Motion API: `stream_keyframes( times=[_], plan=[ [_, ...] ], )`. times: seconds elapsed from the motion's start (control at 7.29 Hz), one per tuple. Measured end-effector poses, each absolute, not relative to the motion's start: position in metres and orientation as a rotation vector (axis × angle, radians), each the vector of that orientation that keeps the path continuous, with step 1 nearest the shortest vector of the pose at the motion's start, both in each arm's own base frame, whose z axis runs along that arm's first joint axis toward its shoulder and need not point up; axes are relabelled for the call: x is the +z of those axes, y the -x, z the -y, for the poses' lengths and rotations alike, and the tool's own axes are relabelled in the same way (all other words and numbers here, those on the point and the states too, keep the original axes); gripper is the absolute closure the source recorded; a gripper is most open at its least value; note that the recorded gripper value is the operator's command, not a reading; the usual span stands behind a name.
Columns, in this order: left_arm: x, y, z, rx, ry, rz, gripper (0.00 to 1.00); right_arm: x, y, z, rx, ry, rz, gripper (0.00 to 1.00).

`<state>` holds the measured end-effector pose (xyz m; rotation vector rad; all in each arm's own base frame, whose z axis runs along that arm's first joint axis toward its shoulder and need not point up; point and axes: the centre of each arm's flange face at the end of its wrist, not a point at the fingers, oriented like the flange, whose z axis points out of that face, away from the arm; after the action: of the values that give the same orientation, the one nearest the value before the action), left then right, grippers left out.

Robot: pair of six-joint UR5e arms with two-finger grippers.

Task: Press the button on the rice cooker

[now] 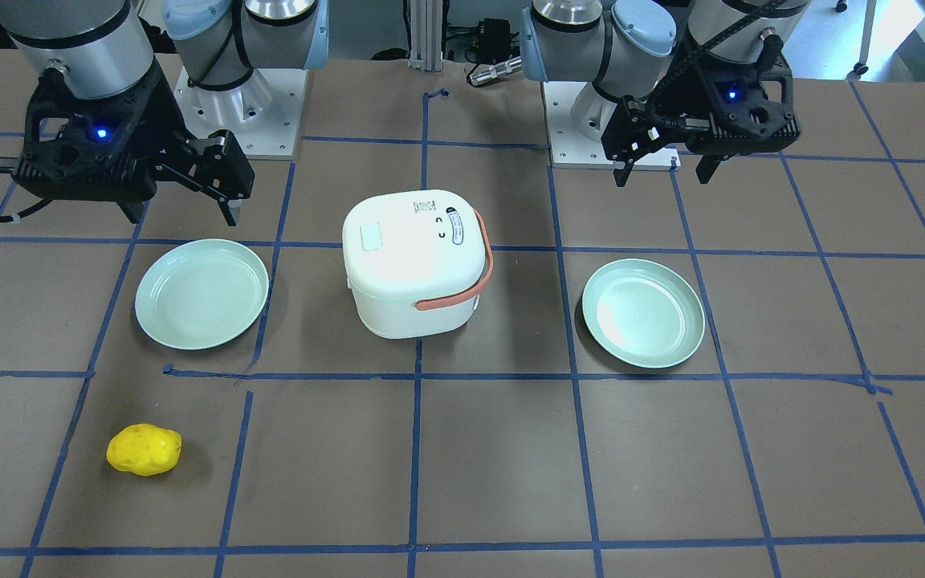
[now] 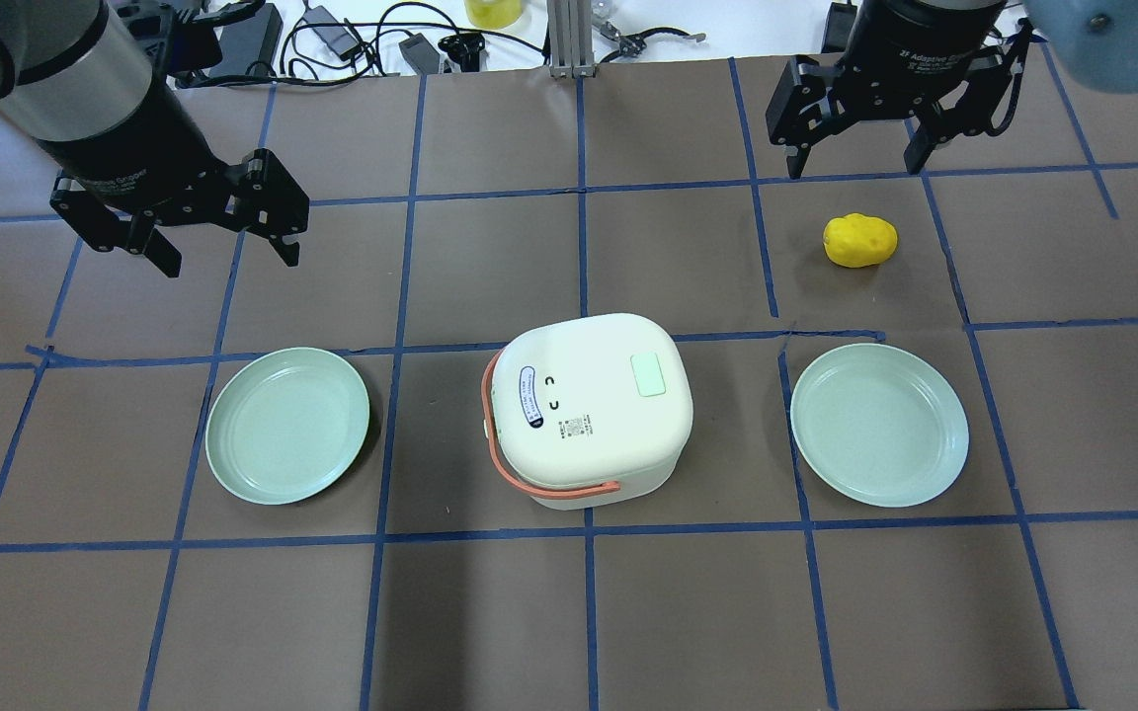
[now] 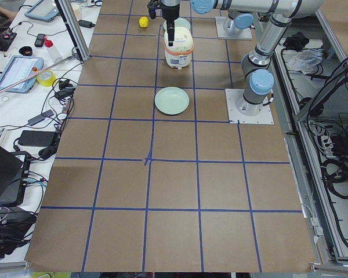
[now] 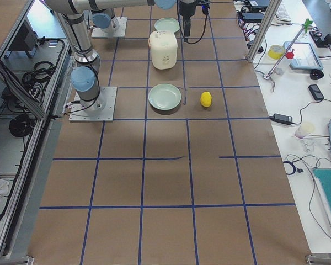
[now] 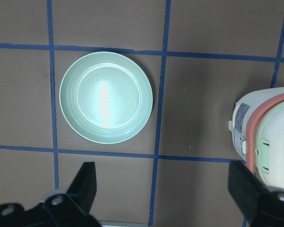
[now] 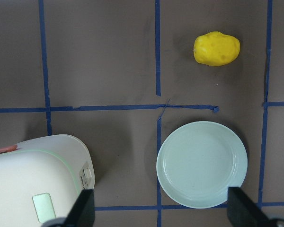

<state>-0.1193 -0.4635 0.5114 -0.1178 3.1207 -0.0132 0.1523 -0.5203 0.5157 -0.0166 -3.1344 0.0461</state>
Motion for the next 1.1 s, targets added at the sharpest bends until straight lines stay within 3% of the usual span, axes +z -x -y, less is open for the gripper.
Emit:
stream_keyframes(
  times=[0.69,0.96,1.1],
  plan=[
    [0.5114,0.1193,0.4635,-0.013,0.116,-3.121,0.0,0.5162,-0.1535,0.5199,0.05,0.013,3.133,0.05],
    [0.5114,0.1193,0.4635,-0.013,0.117,-3.121,0.0,0.5168,-0.1534,0.5189,0.049,0.013,3.133,0.7],
    [0.5114,0.1193,0.4635,-0.013,0.117,-3.121,0.0,0.5161,-0.1549,0.5174,0.037,0.016,3.137,0.79]
  ],
)
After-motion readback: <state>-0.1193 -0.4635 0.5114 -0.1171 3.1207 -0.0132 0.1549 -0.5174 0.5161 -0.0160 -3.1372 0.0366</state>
